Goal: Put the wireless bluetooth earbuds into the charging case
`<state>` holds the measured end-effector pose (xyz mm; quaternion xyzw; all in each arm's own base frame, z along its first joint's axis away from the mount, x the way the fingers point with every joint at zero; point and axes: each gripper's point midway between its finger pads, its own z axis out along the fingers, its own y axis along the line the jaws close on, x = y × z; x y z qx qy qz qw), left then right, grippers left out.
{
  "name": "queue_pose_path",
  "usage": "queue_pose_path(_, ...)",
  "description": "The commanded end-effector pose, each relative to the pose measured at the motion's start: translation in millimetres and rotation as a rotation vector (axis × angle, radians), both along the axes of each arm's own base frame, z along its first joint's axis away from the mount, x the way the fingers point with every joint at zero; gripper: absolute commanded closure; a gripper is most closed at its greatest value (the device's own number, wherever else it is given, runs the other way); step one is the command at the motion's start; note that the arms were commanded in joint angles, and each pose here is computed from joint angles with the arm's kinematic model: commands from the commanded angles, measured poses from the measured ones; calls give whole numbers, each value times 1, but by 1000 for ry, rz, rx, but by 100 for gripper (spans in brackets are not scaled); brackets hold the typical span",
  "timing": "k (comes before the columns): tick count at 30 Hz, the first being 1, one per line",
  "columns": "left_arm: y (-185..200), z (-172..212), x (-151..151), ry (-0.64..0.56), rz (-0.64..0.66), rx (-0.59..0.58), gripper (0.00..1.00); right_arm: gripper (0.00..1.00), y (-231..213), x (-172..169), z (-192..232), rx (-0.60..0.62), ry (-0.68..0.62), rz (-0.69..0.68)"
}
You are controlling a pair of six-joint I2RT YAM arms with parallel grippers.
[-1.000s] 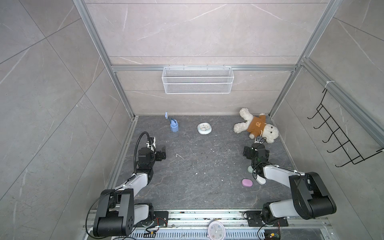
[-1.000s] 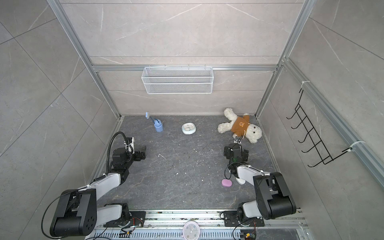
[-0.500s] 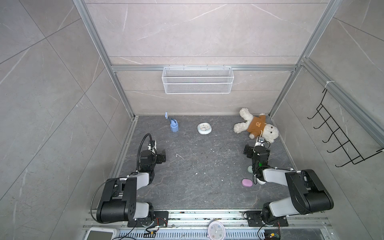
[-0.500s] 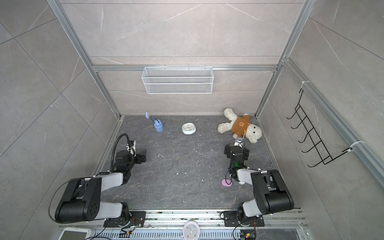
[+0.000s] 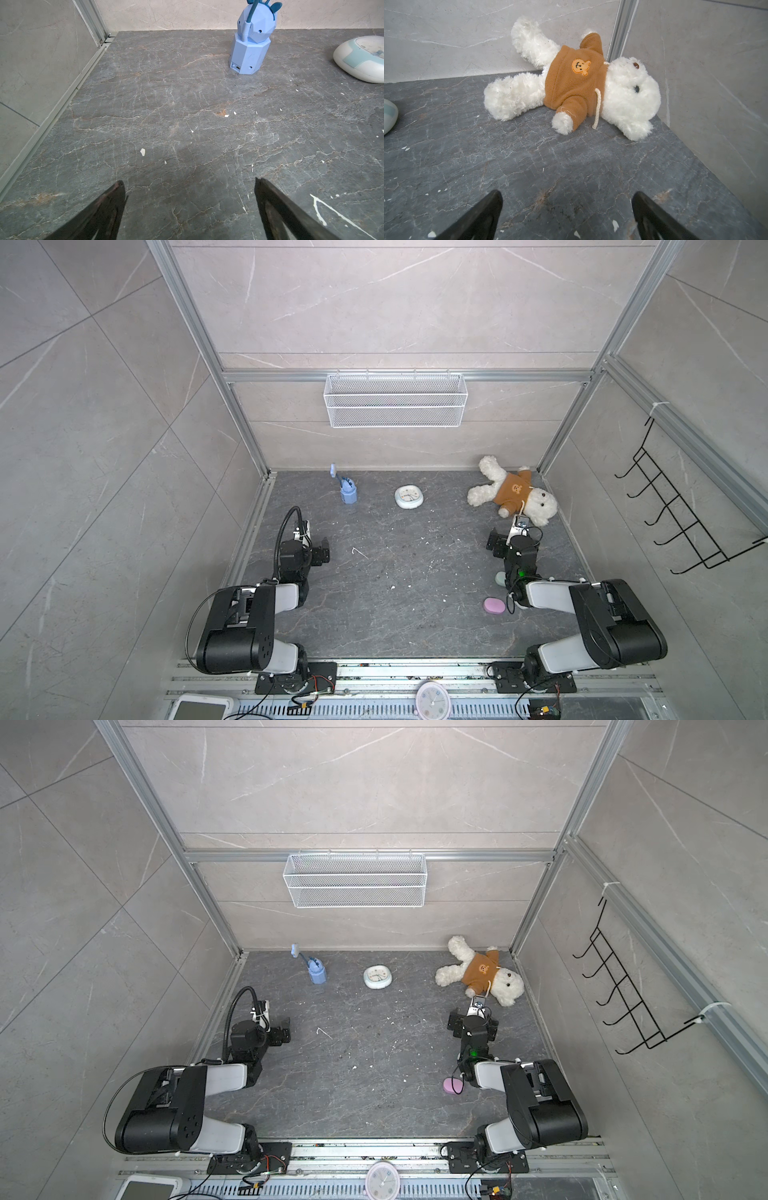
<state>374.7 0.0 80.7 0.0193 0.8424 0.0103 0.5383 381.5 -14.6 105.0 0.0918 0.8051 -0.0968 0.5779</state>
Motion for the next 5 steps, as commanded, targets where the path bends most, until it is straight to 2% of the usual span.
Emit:
queue_pose_path(1, 3, 13, 7, -56, 9, 2, 1, 0, 0, 3, 4, -5, -15, 8)
queue_pose_path(5, 3, 13, 6, -56, 9, 4, 1, 0, 0, 3, 5, -6, -15, 6)
